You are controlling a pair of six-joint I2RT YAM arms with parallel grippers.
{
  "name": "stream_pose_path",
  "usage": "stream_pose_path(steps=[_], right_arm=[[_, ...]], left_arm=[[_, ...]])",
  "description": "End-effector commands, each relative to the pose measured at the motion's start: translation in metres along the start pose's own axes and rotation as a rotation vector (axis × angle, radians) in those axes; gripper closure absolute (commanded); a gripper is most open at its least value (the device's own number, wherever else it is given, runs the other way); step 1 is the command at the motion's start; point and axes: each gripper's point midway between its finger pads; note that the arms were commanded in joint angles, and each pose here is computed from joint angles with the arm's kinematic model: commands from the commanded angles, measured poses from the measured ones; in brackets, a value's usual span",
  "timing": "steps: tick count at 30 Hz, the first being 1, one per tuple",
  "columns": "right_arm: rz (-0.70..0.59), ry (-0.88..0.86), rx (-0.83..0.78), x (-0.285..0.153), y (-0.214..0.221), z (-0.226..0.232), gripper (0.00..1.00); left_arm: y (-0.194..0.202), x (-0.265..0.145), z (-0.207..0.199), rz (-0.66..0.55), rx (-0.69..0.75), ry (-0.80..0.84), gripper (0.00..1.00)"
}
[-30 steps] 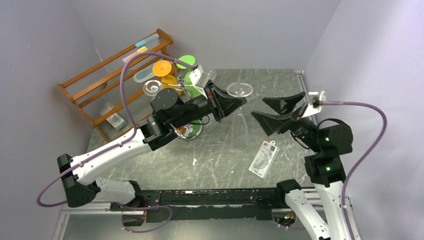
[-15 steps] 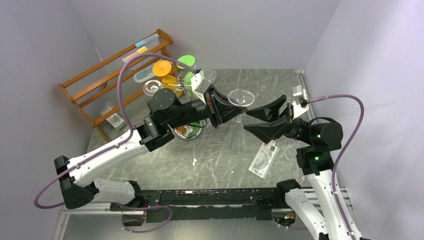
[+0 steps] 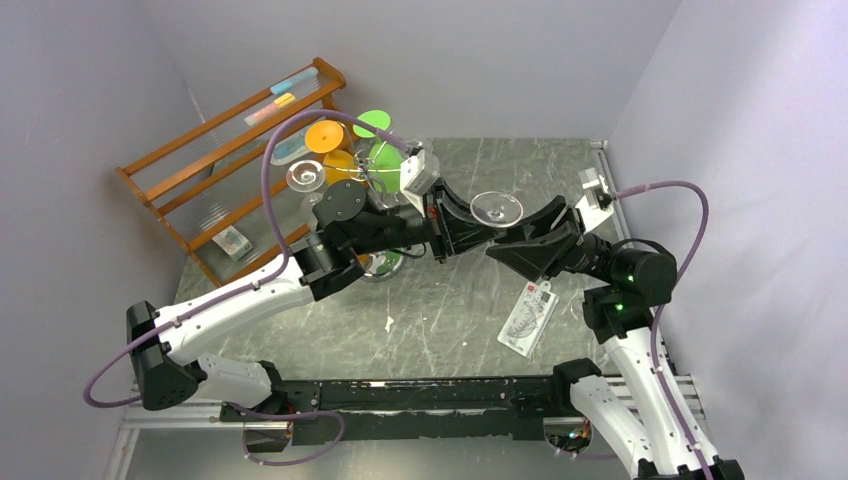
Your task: Place the wine glass upside down on the wine glass rack
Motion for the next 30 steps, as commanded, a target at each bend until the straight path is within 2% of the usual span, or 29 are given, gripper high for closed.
stream_pose_path(steps=[1,12,13,15,16,18,24,28,30], right_arm=[[0.023,-0.047,0.004,0.0,0.003,0.01,0.62],[0.059,-0.063,0.037,0.006,0.017,0.004,0.79],[0.062,-0.073,0.035,0.007,0.018,0.006,0.82],[0.064,-0.075,0.037,0.01,0.02,0.006,0.97],[0.064,-0.075,0.033,0.011,0.021,0.007,1.0],[0.059,-0.06,0.026,0.014,0.022,0.005,1.0],[-0.014,0.035,-0.05,0.017,0.013,-0.006,1.0],[-0.092,0.095,-0.086,0.012,0.004,-0.013,1.0],[-0.13,0.133,-0.101,0.009,0.0,-0.018,1.0]], left_arm=[[-0.01,0.004,-0.014,-0.052,0.028,0.09,0.95],[-0.012,0.006,-0.019,-0.075,0.019,0.124,0.95],[-0.012,0.006,-0.02,-0.078,0.014,0.128,0.95],[-0.012,0.004,-0.021,-0.088,0.011,0.133,0.95],[-0.012,0.004,-0.021,-0.091,0.007,0.131,0.95],[-0.011,0.003,-0.02,-0.092,-0.002,0.121,0.95],[-0.007,-0.001,-0.011,-0.078,-0.033,0.055,0.7],[-0.003,-0.007,-0.008,-0.063,-0.042,0.024,0.41],[-0.002,-0.013,-0.008,-0.062,-0.045,0.008,0.31]])
Point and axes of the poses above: each gripper's point midway between its finger pads, its own x axis out along the fingers, its own z axis along the line the jaws close on, y = z × x, and after that the axes turned 5 degrees about x, right-handed
